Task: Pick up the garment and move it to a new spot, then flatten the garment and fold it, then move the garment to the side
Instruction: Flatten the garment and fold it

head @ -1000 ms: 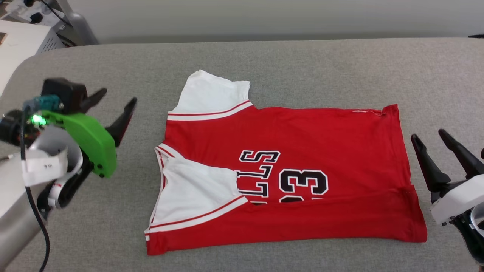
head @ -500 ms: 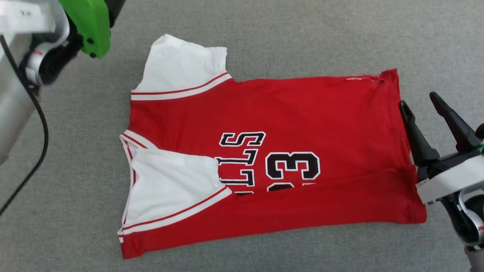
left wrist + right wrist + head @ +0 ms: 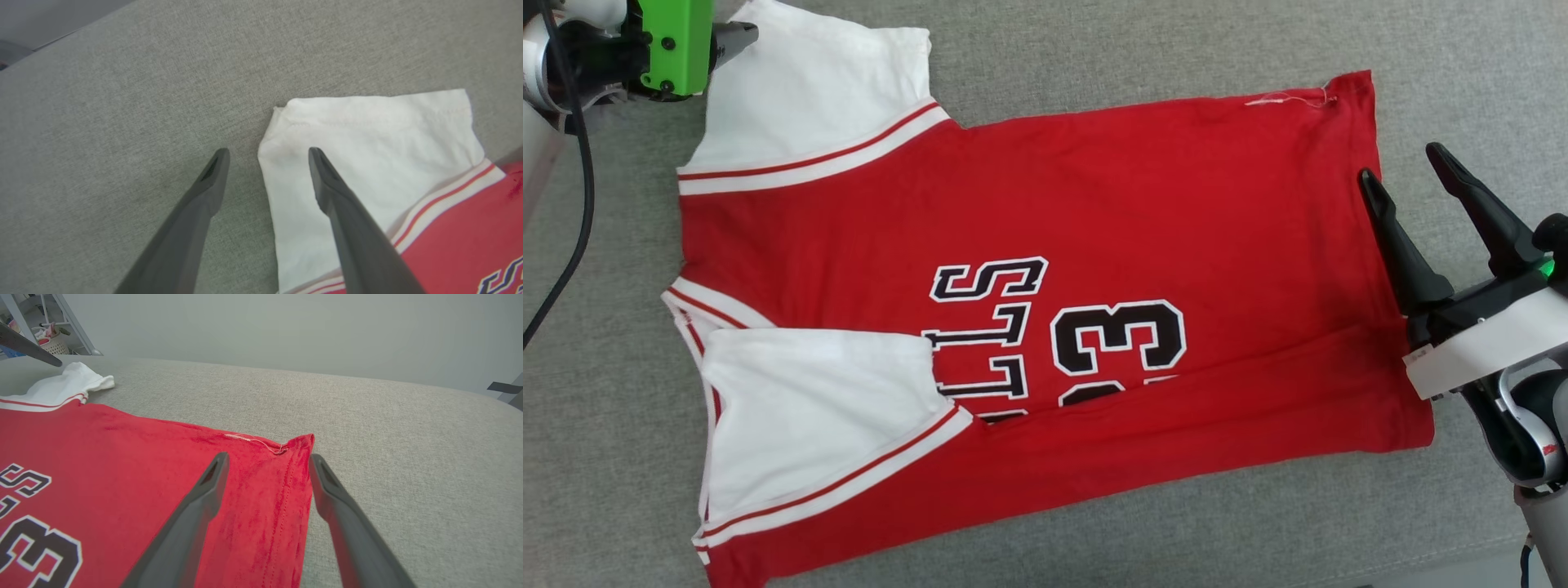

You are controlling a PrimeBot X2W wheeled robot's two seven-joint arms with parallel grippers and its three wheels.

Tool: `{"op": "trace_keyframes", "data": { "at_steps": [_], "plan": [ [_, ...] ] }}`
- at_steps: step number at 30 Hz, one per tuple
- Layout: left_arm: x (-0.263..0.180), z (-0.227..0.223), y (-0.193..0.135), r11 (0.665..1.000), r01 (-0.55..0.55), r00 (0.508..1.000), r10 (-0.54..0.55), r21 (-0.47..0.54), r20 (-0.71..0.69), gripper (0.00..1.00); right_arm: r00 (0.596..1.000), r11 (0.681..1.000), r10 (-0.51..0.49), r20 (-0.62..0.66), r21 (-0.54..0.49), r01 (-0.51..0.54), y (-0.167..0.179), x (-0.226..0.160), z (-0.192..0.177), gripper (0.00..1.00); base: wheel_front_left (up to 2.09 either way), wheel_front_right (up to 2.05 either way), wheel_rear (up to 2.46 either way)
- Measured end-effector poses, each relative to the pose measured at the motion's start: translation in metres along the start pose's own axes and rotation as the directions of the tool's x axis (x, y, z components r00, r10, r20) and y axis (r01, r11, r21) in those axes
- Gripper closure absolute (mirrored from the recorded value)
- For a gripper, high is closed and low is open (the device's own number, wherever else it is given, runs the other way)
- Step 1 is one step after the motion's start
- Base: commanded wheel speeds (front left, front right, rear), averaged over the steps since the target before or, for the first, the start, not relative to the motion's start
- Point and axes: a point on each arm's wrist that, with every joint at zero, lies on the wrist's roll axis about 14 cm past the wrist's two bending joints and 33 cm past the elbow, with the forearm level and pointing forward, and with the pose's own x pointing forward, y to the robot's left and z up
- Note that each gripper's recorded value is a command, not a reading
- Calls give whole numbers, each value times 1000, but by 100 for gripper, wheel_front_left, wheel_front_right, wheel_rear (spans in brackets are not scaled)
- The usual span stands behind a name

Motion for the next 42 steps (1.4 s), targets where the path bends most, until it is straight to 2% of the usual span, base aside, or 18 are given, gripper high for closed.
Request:
{"op": "trace_keyframes", "data": {
  "at_steps": [8, 9, 10, 15, 21, 25, 28, 31, 35, 40, 42],
  "plan": [
    [37, -17, 1, 1000, 10, 994, -8, 19, -105, 0, 997, 999, -42, -58, 2, 42, -16, -3, -22, 0, 0, 0, 0],
    [39, -19, 0, 1000, 15, 993, -11, 27, -118, 9, 997, 999, -47, -60, 2, 47, -18, -4, -23, 0, 0, 0, 0],
    [39, -18, 0, 999, 17, 993, -13, 31, -118, 100, 997, 999, -49, -62, 3, 50, -19, -4, -24, 0, 0, 0, 0],
    [35, -16, -6, 998, 23, 995, -18, 56, -95, 100, 998, 999, -52, -32, -9, 52, -25, -1, -14, 0, 0, 0, 0],
    [20, -11, -10, 993, -4, 1000, 5, 121, -8, 100, 998, 994, -46, 33, -96, 49, -39, 7, 27, 0, 0, 0, 0],
    [4, -6, -16, 988, -10, 997, -2, 155, 74, 100, 999, 990, -8, -44, -140, 2, -42, 17, 40, 0, 0, 0, 0],
    [-11, -1, -23, 981, -13, 991, -13, 191, 134, 100, 988, 988, 25, -154, -145, -48, -40, 25, 40, 0, 0, 0, 0],
    [-26, 3, -29, 976, -12, 981, -31, 217, 191, 100, 950, 985, 57, -306, -138, -103, -35, 30, 29, 0, 0, 0, 0],
    [-45, 4, -33, 965, -29, 968, -37, 259, 249, 100, 851, 987, 76, -519, -80, -137, -33, 31, 4, 0, 0, 0, 0],
    [-64, 6, -37, 957, -48, 952, -44, 287, 303, 100, 746, 984, 73, -662, -76, -163, -29, 41, -16, 0, 0, 0, 0],
    [-68, 6, -38, 955, -53, 949, -44, 293, 313, 100, 724, 984, 71, -686, -73, -166, -26, 48, -22, 0, 0, 0, 0]
  ]
}}
